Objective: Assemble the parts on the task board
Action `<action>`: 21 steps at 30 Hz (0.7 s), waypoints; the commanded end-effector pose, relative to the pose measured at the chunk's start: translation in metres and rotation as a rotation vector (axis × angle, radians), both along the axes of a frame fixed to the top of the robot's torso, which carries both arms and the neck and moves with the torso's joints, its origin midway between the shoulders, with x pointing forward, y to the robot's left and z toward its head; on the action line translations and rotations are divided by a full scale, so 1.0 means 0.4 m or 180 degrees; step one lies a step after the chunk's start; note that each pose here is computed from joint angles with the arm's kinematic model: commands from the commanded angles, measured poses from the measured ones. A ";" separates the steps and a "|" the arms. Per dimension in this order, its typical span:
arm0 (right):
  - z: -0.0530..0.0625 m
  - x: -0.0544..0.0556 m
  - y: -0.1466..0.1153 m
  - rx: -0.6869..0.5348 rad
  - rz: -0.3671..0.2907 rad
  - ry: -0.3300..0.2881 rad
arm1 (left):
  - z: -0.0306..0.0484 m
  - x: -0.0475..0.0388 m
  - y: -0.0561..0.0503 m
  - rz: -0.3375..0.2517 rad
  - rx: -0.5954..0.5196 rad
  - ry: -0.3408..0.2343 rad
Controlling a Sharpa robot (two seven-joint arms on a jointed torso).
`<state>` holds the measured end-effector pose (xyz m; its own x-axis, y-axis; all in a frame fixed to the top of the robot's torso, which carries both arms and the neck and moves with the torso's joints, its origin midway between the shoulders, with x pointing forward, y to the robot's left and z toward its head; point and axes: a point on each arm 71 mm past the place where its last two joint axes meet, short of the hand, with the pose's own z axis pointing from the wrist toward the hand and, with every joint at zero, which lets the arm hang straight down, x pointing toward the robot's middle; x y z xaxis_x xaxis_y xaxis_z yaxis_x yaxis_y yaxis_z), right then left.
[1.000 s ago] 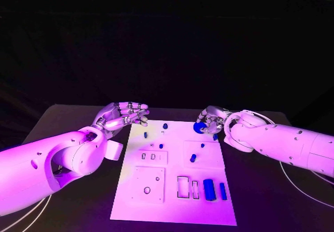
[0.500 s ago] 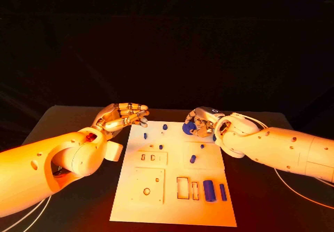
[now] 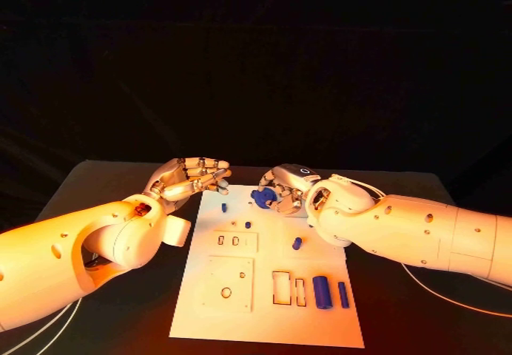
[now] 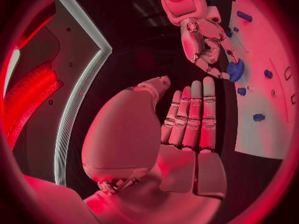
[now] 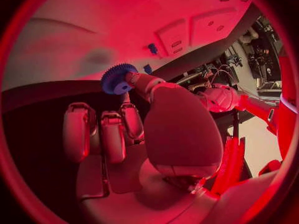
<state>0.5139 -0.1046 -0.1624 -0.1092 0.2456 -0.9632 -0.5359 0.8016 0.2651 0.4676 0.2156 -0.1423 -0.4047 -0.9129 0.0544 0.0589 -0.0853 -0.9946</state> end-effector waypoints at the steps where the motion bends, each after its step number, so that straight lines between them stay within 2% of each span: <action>1: 0.003 0.000 0.022 -0.0048 0.0024 -0.0079 | 0.003 -0.001 -0.011 -0.0082 -0.0026 -0.0019; 11: -0.023 0.017 0.083 -0.0084 0.0079 -0.0052 | 0.003 0.000 -0.019 -0.0104 -0.0034 -0.0016; 21: -0.054 0.024 0.109 -0.0141 0.0089 0.0022 | 0.002 0.001 -0.026 -0.0125 -0.0040 -0.0011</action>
